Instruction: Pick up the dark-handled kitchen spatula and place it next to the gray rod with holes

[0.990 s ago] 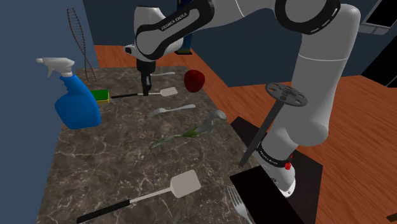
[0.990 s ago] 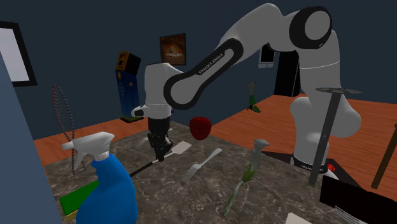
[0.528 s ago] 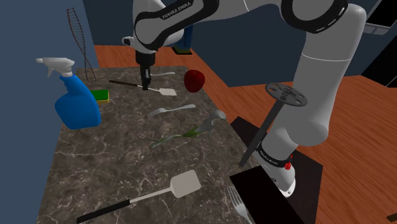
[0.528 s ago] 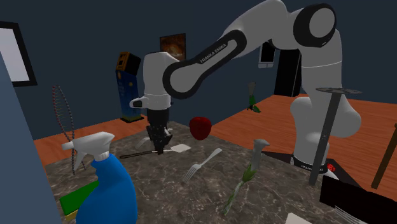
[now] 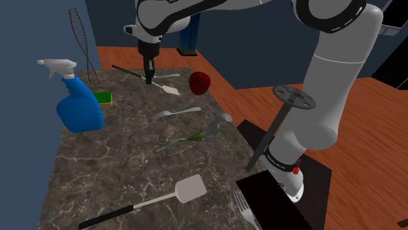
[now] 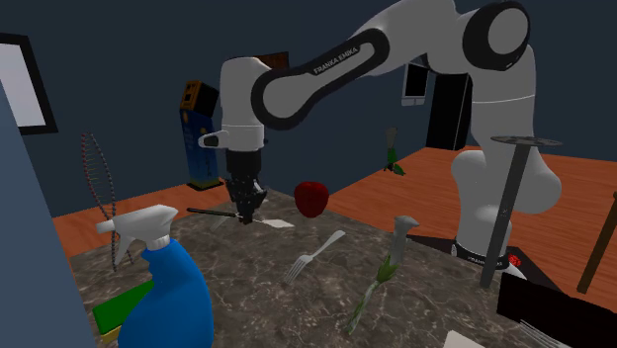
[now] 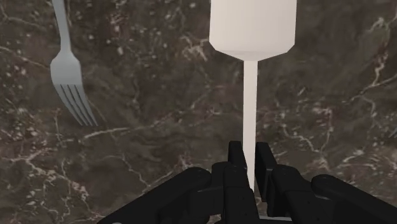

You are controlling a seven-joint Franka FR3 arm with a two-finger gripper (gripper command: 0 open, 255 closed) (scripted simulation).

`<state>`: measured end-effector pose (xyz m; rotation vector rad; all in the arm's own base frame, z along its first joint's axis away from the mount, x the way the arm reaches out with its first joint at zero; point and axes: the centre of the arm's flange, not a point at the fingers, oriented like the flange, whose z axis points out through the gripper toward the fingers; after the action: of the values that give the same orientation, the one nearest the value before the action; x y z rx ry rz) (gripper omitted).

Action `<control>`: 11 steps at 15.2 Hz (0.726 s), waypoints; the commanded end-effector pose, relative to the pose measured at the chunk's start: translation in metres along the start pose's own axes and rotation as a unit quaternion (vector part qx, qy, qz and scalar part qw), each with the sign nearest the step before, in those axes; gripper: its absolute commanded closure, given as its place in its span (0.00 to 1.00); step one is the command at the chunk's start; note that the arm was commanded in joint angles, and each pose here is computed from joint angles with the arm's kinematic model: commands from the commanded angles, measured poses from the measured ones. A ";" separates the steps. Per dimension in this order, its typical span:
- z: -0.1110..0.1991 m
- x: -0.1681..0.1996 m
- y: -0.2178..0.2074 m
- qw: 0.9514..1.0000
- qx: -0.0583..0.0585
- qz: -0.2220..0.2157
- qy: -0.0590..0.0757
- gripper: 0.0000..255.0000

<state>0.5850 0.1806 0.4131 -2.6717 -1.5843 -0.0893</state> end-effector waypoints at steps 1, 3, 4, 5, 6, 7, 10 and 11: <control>-0.010 0.000 -0.001 1.000 0.000 0.000 0.000 1.00; -0.020 0.000 -0.001 1.000 0.000 0.000 0.000 1.00; -0.026 0.001 -0.001 1.000 0.000 0.000 0.000 1.00; -0.031 0.001 -0.001 1.000 0.000 0.000 0.000 1.00; -0.036 0.001 -0.001 1.000 0.000 0.000 0.000 1.00; -0.042 0.002 -0.001 1.000 0.000 0.000 0.000 1.00; -0.057 0.003 -0.001 1.000 0.000 0.000 0.000 1.00; -0.063 0.003 -0.001 1.000 0.000 0.000 0.000 1.00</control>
<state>0.5836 0.1809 0.4704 -2.6720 -1.5839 -0.0891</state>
